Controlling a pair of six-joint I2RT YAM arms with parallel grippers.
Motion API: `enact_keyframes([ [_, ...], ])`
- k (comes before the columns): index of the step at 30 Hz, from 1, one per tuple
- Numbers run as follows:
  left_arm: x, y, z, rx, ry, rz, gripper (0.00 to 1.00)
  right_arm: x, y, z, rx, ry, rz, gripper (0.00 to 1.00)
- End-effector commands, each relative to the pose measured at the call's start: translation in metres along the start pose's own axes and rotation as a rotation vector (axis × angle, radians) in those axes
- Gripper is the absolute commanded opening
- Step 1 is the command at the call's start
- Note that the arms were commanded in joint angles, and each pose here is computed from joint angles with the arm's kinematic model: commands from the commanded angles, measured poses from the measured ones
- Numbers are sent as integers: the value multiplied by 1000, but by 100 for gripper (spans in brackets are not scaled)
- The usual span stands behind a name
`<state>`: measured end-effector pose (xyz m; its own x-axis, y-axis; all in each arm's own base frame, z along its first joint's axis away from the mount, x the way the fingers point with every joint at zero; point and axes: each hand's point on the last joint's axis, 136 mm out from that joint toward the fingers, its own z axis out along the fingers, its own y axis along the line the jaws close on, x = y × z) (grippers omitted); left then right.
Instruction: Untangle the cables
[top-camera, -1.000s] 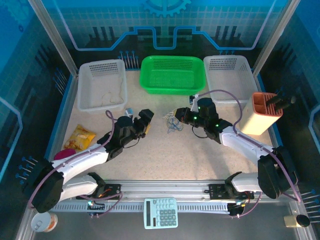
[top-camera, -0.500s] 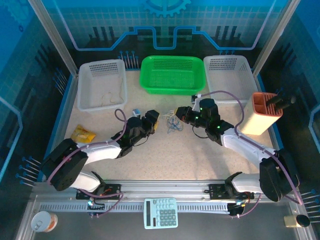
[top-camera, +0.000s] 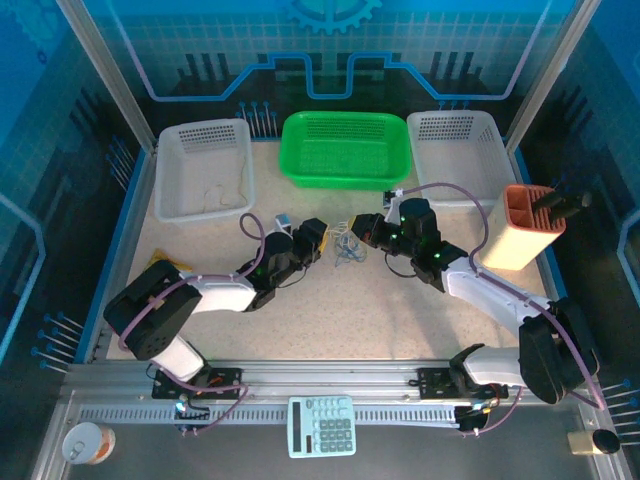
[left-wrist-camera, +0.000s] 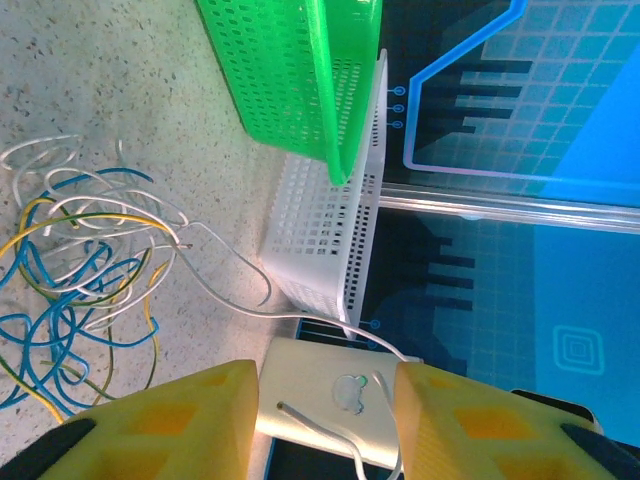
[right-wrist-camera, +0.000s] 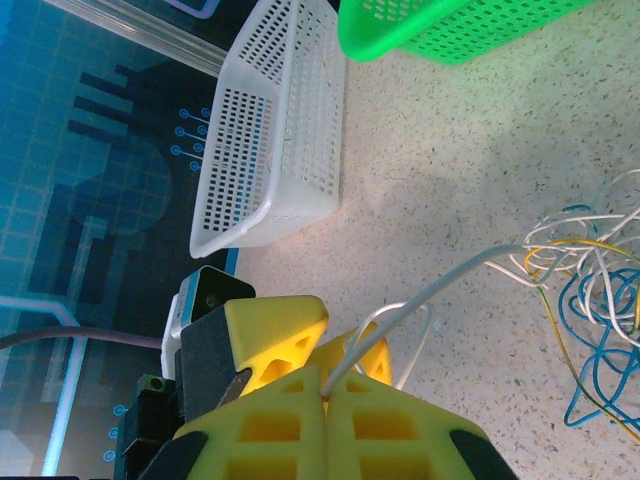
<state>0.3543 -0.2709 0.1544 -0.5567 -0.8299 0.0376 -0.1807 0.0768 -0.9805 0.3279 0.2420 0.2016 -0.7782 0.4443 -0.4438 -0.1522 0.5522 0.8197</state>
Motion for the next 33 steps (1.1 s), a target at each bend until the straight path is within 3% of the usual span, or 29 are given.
enact_keyframes([
  [1,3,-24,5,85,-3,-14,40,-6,3,-4,-23,-26,3,0],
  [10,4,-24,8,95,-1,-14,29,-5,2,-3,-22,-22,4,0],
  [18,-2,-31,0,122,-30,9,0,-7,-7,-6,6,-40,8,0],
  [25,-17,-57,-20,142,-75,92,0,-8,-38,-9,81,-63,24,0],
  [33,-20,-125,-48,197,-87,292,0,1,-61,-2,102,-38,51,0],
])
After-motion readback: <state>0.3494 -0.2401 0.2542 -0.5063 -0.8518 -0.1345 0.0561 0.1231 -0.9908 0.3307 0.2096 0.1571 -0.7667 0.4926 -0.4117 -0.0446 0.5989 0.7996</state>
